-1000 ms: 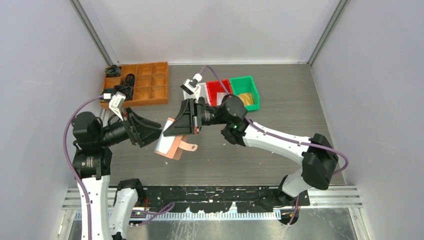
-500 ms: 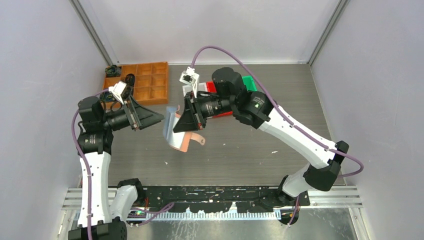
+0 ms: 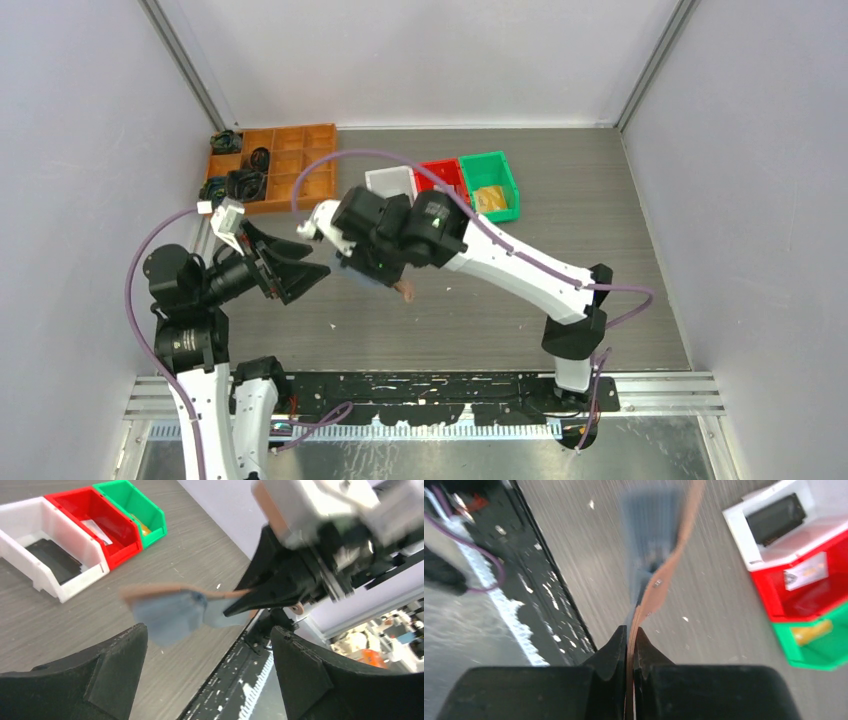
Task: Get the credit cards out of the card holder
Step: Remove the credit card from the card holder.
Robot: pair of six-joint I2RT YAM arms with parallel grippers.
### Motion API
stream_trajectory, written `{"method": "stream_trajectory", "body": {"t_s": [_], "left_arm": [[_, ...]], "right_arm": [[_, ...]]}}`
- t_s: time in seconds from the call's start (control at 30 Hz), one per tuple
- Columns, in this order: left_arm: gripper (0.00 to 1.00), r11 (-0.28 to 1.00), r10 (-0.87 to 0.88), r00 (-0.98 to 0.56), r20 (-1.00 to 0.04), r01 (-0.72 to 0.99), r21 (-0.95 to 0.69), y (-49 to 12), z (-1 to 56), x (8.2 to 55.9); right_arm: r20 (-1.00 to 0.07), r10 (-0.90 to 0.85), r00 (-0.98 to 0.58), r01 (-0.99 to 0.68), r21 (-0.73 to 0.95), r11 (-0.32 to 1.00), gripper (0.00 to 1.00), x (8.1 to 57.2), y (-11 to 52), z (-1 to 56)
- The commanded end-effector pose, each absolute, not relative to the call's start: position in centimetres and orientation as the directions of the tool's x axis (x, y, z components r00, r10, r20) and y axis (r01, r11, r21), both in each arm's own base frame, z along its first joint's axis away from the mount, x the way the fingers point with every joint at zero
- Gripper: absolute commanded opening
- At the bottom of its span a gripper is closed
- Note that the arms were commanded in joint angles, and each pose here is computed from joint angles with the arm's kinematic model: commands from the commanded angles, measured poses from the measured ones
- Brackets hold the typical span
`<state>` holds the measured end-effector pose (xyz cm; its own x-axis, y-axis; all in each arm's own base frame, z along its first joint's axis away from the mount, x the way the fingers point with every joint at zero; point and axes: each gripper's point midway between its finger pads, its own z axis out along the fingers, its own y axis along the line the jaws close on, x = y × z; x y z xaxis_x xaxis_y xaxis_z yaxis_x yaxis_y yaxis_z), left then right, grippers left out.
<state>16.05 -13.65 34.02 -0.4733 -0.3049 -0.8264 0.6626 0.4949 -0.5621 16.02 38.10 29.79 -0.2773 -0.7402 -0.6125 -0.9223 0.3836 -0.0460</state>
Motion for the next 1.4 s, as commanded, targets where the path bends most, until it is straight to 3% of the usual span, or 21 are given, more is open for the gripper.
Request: {"method": "stream_trajectory", "body": {"t_s": [0.0,0.2,0.37,0.53,0.8,1.13,1.37], "left_arm": [[0.92,0.527,-0.18,-0.296,-0.938,0.776,-0.346,-13.5,33.8,15.6],[0.92,0.507,-0.087,-0.22,-0.972,0.829,-0.234,-13.8,33.4,14.3],[0.9,0.425,-0.057,-0.209,-0.976,0.88,-0.213,-14.8,33.4,11.9],[0.9,0.411,0.008,-0.102,-0.995,0.907,-0.09,-15.0,33.7,10.8],[0.89,0.491,0.065,0.063,-0.996,0.867,0.086,-14.1,36.1,12.6],[0.91,0.373,0.067,0.098,-0.993,0.921,0.116,-15.5,36.6,9.2],[0.88,0.415,0.115,0.141,-0.983,0.892,0.177,-15.0,36.1,9.6]], "right_arm": [[-0.608,-0.791,-0.064,-0.862,-0.366,0.351,0.07,17.2,35.2,33.8],[-0.746,-0.666,0.006,-0.816,-0.389,0.428,0.06,17.4,35.8,37.4],[-0.855,-0.519,0.013,-0.847,-0.285,0.449,0.04,16.1,36.6,39.1],[-0.942,-0.331,0.06,-0.882,-0.205,0.425,0.04,14.6,37.2,41.7],[-0.96,-0.262,0.1,-0.904,-0.197,0.379,0.03,13.5,36.9,42.8],[-0.987,-0.159,0.006,-0.949,-0.055,0.309,0.0,11.6,39.6,45.4],[-0.993,-0.115,0.003,-0.975,-0.028,0.219,0.0,9.9,39.9,45.9]]}}
